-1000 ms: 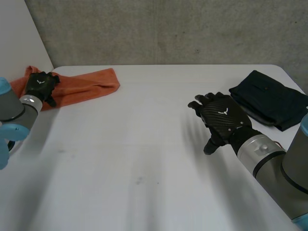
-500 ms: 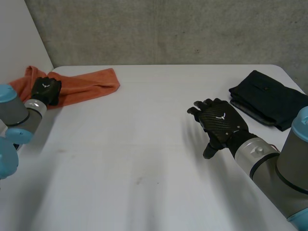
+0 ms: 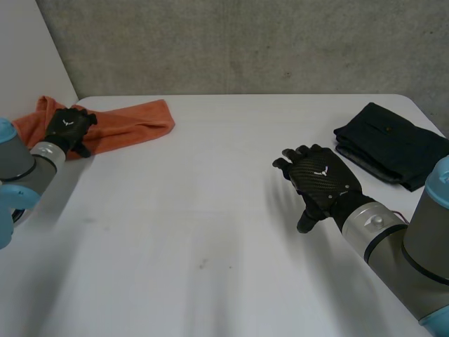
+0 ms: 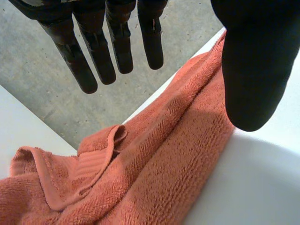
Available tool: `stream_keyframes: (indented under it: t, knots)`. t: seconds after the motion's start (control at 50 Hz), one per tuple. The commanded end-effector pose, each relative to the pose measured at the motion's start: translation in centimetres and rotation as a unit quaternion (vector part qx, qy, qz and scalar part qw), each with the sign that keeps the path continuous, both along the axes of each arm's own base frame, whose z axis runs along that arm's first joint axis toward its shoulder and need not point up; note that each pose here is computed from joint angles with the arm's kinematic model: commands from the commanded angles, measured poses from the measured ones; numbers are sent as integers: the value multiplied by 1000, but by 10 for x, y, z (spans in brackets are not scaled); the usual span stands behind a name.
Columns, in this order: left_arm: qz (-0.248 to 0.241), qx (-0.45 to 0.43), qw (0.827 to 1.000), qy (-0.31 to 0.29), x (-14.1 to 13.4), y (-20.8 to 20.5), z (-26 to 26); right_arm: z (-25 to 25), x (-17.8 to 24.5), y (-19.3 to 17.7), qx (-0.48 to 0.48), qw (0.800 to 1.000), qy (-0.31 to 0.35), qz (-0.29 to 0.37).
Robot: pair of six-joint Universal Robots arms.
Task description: Fold the laundry.
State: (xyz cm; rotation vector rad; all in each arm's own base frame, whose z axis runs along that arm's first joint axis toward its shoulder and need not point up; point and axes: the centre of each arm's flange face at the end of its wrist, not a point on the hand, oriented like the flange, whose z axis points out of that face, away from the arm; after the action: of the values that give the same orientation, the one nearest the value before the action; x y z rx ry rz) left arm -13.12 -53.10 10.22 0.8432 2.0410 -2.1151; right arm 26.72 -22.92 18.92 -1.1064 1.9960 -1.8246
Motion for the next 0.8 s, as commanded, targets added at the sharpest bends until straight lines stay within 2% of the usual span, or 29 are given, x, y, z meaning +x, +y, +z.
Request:
stream_keyframes:
  t: [0.02,0.12,0.28,0.8]
  knots:
    - [4,-4,1000,-1,5,-5,0,0,0,0,0,1000,0,0]
    - [5,-8,1000,-5,7,-8,-7,0,0,0,-1,1000,0,0]
    - [5,-15,999,-48,9,-10,-23,0,0,-1,-8,1000,9,-1]
    - [9,-30,998,-53,13,-17,-34,-4,0,-2,-7,1000,13,-1]
